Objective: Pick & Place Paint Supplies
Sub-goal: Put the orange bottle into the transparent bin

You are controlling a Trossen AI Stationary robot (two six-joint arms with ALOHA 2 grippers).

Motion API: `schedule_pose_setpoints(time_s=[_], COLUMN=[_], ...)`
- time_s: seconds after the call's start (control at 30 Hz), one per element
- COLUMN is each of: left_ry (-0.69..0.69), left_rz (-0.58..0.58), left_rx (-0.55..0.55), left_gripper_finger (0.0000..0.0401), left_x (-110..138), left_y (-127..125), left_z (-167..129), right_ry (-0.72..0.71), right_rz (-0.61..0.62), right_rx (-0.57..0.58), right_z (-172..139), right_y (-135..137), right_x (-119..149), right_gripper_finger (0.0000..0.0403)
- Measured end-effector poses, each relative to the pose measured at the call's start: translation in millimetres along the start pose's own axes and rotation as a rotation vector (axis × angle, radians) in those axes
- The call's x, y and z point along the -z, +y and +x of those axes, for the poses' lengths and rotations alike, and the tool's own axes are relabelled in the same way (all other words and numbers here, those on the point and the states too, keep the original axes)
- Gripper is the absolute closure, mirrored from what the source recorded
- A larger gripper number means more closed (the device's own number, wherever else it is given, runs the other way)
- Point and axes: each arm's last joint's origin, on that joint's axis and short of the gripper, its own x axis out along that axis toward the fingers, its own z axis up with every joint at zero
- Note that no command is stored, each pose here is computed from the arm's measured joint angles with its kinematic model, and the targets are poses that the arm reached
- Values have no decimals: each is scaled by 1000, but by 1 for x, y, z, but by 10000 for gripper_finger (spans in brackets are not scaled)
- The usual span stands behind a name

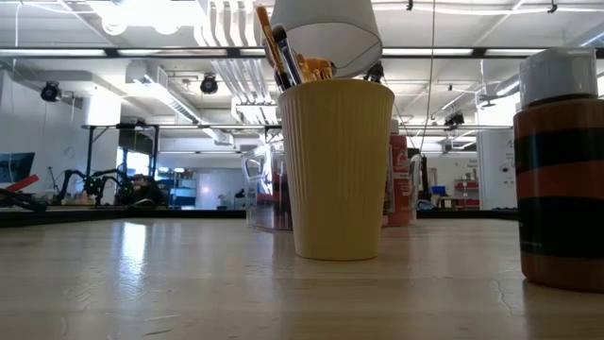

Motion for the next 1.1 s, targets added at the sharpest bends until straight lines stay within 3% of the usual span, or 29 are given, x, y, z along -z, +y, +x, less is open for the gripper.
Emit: schedule_pose_setpoints(time_s=[0.33, 0.73, 1.1], left_ry=[272, 281, 326], left_rz=[40, 33, 44], left_rx=[6, 1, 5], left_gripper_finger=[183, 183, 183], left_x=[-17, -34, -27], left_y=[-5, -3, -4], left_z=[15, 21, 25], right_ry=[32, 39, 27], right_rz=[54, 69, 70], right_rx=[21, 18, 15], right_z=[6, 9, 11], right_y=[-9, -14, -17], right_x=[1, 0, -2], right_gripper_finger=[260, 261, 267])
